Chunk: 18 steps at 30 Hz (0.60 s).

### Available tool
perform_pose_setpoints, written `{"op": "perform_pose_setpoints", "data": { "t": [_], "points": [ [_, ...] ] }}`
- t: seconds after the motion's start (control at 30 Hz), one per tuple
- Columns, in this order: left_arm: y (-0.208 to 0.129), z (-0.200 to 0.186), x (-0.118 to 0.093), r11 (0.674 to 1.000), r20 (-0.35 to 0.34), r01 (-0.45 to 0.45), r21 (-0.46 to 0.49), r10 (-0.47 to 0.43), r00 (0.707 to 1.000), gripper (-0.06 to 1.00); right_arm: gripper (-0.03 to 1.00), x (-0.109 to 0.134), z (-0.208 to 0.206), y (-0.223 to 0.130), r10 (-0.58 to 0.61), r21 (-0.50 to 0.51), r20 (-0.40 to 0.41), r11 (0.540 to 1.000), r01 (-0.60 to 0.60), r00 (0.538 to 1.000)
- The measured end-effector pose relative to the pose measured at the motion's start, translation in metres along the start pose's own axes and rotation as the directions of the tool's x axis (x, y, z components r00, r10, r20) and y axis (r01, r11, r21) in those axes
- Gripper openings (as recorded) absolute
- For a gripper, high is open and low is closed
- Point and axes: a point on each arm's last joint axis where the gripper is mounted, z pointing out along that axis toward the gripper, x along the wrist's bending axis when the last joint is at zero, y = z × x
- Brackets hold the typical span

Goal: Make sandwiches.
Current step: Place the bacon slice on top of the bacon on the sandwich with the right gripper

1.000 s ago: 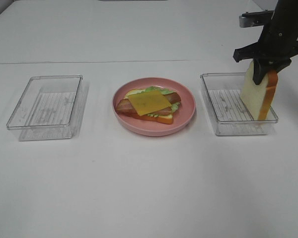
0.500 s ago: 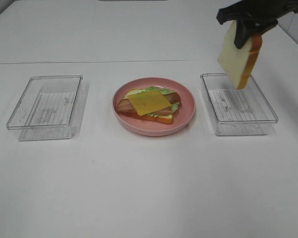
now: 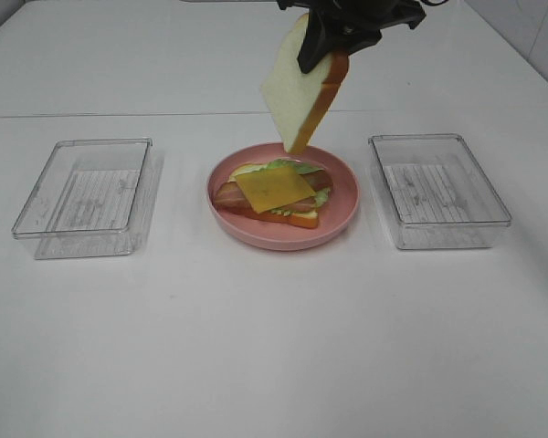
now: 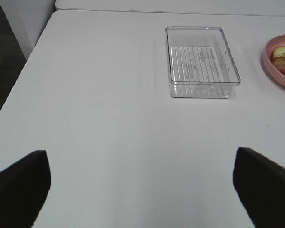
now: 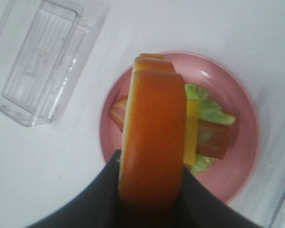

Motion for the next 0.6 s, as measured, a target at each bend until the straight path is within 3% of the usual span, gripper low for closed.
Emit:
{"op": "perform_pose_setpoints", "data": {
  "t": [0.6],
  "points": [
    [0.000,0.000,0.000,1.000,0.000,0.000,0.000,0.000,1.000,0.96,0.24,-0.005,0.073,-0.007,0.087,0.137,-0.172,0.989,-0.063,0.981]
  ]
}}
